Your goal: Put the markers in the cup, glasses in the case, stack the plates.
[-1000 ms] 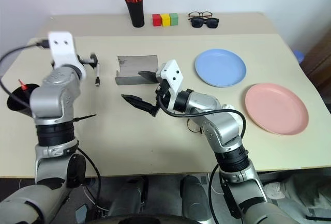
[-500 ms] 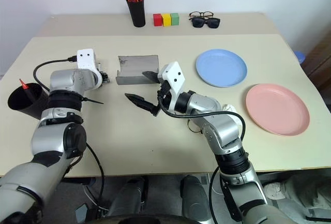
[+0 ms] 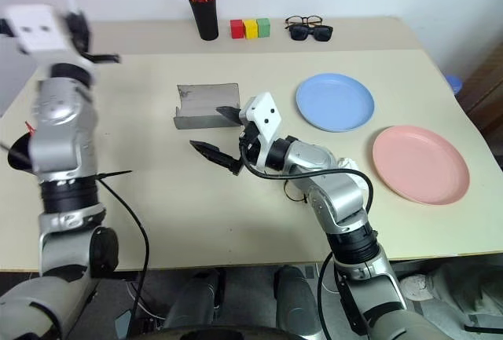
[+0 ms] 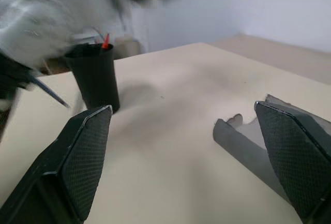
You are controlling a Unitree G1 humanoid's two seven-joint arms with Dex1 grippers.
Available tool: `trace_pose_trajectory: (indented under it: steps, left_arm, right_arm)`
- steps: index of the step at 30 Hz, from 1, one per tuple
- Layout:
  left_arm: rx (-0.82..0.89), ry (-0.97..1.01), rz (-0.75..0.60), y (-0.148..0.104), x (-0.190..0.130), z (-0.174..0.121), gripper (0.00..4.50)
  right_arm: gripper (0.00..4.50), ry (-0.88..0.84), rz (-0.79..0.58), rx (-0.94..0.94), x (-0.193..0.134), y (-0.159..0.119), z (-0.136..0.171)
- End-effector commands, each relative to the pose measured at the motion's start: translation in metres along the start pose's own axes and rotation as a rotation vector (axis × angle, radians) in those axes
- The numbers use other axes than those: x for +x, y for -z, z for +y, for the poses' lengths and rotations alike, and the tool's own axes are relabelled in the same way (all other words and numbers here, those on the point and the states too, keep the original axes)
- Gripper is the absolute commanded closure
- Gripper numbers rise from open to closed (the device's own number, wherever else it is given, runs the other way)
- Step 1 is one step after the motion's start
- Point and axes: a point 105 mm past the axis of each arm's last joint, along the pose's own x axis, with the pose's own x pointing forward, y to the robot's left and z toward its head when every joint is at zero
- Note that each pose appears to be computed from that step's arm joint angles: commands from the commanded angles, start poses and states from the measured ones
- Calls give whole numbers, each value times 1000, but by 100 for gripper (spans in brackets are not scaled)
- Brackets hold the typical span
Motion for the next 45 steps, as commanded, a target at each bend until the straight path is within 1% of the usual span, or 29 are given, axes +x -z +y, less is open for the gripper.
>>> trace_pose_trajectory:
  steps: [1,4,7,10,12,19,21,22,25,27,28,29,31,32,33,34,35,36,37,38,40,42,45]
  left_arm:
    - [14,-88,-40,-19,-27,31,447]
    - [108,-86,15,-8,-58,43,447]
    - [113,-90,72,7,-78,48,447]
    - [147,-72,106,20,-91,48,447]
    - [159,-123,155,33,-100,56,447]
    - [170,-169,218,52,-121,65,447]
    - [165,-174,224,55,-122,64,354]
    - [170,-174,224,55,-121,64,318]
    - [161,-179,209,53,-119,62,173]
    - [151,-175,195,51,-118,61,173]
    - [134,-156,172,45,-114,57,173]
    - [95,-102,142,37,-106,46,173]
    - [14,60,105,23,-89,16,173]
    - [-15,142,103,20,-82,2,173]
    - [-44,247,138,21,-77,-14,173]
    - [-51,344,180,25,-74,-28,173]
    - [-20,472,236,33,-70,-45,120]
    - [8,551,277,39,-68,-55,85]
    - [22,623,355,50,-67,-64,39]
    - [51,709,403,61,-64,-75,4]
    - [-24,801,553,83,-56,-91,4]
    - [-93,892,638,92,-56,-104,4]
    - [-32,1069,704,113,-57,-124,4]
  right_arm:
    - [0,-28,-56,-24,-1,-16,4]
    - [0,-51,-60,-13,2,-16,7]
    - [0,-82,-68,-4,7,-17,11]
    - [0,-108,-73,-1,10,-18,14]
    - [0,-116,-70,-7,11,-18,13]
    - [0,-105,-61,-22,9,-17,9]
    - [0,-100,-60,-23,8,-17,9]
    - [0,-99,-61,-23,8,-17,9]
    - [0,-93,-61,-25,7,-17,8]
    - [0,-89,-60,-27,7,-17,7]
    - [0,-88,-61,-27,7,-17,7]
    - [0,-86,-61,-26,7,-17,7]
    - [0,-82,-60,-23,6,-17,6]
    - [0,-81,-59,-22,7,-17,6]
    - [0,-79,-59,-21,7,-16,6]
    - [0,-78,-59,-20,7,-16,6]
    - [0,-77,-59,-20,7,-16,5]
    - [0,-76,-59,-20,7,-16,5]
    - [0,-75,-59,-21,8,-16,5]
    - [0,-71,-59,-23,8,-16,4]
    - [0,-60,-57,-29,7,-16,1]
    - [0,-51,-55,-32,6,-16,-1]
    - [0,-21,-41,-42,0,-15,-4]
